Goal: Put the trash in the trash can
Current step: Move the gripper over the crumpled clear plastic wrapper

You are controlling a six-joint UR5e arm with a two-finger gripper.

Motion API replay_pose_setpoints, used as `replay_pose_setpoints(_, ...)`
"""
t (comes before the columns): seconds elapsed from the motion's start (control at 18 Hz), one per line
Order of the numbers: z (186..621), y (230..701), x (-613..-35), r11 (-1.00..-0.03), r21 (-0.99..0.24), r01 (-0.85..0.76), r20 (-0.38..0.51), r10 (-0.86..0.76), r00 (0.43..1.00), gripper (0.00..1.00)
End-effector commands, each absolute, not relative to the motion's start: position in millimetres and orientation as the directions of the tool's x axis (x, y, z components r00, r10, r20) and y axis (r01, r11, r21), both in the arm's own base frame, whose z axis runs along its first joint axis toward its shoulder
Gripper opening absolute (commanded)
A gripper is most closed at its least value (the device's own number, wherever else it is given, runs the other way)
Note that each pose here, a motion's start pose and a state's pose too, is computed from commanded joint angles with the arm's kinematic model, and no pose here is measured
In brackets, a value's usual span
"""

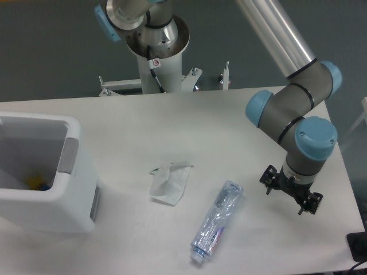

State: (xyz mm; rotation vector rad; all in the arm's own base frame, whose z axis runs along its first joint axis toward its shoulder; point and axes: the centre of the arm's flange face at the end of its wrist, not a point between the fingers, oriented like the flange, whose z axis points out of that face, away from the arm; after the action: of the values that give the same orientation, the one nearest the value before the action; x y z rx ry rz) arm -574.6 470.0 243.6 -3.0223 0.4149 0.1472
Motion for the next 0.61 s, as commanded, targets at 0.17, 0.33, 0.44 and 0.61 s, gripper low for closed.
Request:
replay_pose_setpoints(0.17,245,472,-572,-0.962,-0.07,-0.263,-0.106,-0.255,0.961,1.0)
replay_pose_setpoints(0.33,244,476,-559,-0.974,-0.071,-0.217,-0.093,-0.21,0.973,1.0)
replay_pose_setpoints(0.44,250,469,-548,-0.979,-0.081,-0.187,-0.084,-0.18,0.98,1.0)
replay_pose_setpoints(0.61,261,458,-521,-0.975,-0.134,-0.178,-0.068,-0.17,0.983,1.0)
